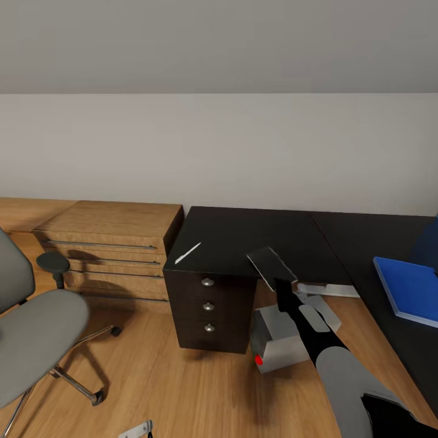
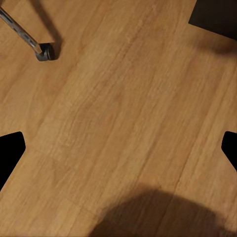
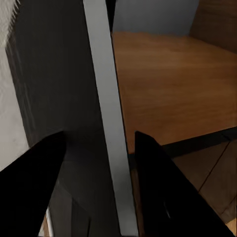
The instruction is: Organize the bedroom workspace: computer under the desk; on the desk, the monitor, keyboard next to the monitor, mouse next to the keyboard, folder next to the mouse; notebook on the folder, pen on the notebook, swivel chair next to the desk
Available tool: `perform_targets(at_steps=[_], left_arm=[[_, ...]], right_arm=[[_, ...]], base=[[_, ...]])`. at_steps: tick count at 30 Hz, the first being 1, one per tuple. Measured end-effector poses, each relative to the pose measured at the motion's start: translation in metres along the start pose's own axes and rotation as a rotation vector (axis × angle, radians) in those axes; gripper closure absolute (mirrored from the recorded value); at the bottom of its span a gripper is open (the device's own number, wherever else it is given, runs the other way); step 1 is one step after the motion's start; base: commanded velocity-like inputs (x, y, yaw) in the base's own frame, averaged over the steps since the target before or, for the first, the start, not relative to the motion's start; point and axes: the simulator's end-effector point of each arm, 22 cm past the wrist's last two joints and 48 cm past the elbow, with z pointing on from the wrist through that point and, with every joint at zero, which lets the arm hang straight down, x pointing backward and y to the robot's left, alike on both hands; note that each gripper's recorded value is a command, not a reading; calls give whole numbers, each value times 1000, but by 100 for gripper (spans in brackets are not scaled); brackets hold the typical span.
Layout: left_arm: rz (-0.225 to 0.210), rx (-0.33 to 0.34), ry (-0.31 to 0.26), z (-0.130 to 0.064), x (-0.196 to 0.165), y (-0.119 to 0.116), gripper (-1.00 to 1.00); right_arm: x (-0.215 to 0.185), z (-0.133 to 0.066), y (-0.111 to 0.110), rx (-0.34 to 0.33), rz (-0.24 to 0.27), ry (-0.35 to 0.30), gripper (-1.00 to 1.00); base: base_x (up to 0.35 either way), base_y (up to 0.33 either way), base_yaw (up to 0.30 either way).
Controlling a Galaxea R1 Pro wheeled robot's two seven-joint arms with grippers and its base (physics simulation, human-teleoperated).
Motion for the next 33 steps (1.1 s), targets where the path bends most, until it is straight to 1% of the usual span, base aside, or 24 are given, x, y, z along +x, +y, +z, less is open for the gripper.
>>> perform_targets(at_steps=[10, 12, 14, 18, 25, 29, 33], left_arm=[[0, 1, 1, 0, 0, 0, -100], [1, 2, 1, -3, -2, 0, -100], [2, 2, 2, -5, -4, 0, -100], [2, 0, 4, -11, -9, 1, -100], [3, -3, 8, -20, -16, 2, -100], [3, -3, 9, -25, -20, 3, -100], [3, -3, 10, -30, -24, 3, -100]], right_arm=[[-1, 0, 1, -2, -3, -1, 100], [-2, -1, 3, 0, -6, -2, 100], [-2, -3, 8, -7, -6, -2, 100], [-2, -6, 24, -47, -8, -2, 100], [-4, -12, 45, -90, -12, -4, 100], [-6, -17, 51, -117, -15, -7, 100], [-13, -24, 72, -161, -23, -25, 100]], base=[[0, 0, 0], [0, 0, 0], [0, 0, 0], [0, 0, 0], [0, 0, 0], [0, 0, 0], [0, 0, 0]])
